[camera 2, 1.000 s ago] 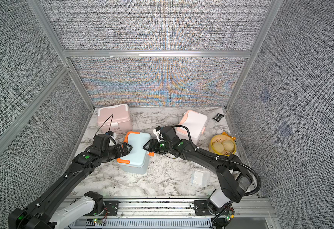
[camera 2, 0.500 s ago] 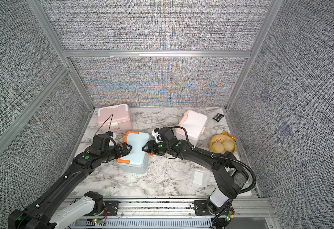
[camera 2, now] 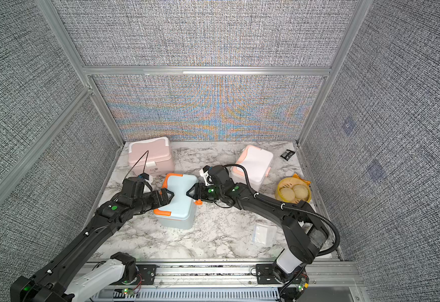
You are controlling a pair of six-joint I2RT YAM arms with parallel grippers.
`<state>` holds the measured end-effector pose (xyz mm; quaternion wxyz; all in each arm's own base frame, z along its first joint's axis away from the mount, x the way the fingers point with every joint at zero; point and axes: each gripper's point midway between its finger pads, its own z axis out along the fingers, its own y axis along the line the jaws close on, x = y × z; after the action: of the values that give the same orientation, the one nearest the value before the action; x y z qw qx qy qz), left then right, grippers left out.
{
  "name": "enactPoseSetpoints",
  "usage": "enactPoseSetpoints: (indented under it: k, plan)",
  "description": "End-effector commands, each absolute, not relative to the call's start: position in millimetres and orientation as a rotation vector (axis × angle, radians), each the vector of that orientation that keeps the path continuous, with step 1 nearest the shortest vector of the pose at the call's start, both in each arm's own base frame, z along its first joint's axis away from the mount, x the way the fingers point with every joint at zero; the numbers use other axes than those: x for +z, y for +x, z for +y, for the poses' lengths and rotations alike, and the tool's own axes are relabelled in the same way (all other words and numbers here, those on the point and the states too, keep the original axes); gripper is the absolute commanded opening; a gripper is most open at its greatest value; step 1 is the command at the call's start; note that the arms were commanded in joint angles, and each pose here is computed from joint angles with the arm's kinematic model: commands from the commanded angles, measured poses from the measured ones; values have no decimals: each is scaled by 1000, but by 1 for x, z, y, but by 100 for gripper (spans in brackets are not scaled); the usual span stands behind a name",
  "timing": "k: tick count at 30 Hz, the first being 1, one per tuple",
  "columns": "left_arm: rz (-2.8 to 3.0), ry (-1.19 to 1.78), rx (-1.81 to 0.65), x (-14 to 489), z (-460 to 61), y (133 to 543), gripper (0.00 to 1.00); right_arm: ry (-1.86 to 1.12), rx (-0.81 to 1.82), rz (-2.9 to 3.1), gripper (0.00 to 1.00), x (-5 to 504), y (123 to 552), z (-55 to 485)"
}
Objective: Open first aid kits and take out gauze
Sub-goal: Open the lid of the first aid kit.
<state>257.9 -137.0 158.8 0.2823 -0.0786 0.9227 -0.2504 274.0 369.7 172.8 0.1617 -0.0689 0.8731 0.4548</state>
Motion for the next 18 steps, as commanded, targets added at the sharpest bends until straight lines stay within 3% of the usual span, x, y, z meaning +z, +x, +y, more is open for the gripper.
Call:
enactPoseSetpoints:
  k: [1, 12, 18]
  plan:
    - [2471, -211, -669, 160, -136, 257, 100, -209, 1299, 2485, 61, 174, 277, 373]
    - [2470, -212, -676, 160, -137, 257, 100, -200, 1334, 2482, 61, 175, 280, 379]
    - [2465, -204, -732, 162, -144, 256, 100, -110, 1497, 2467, 61, 172, 277, 390]
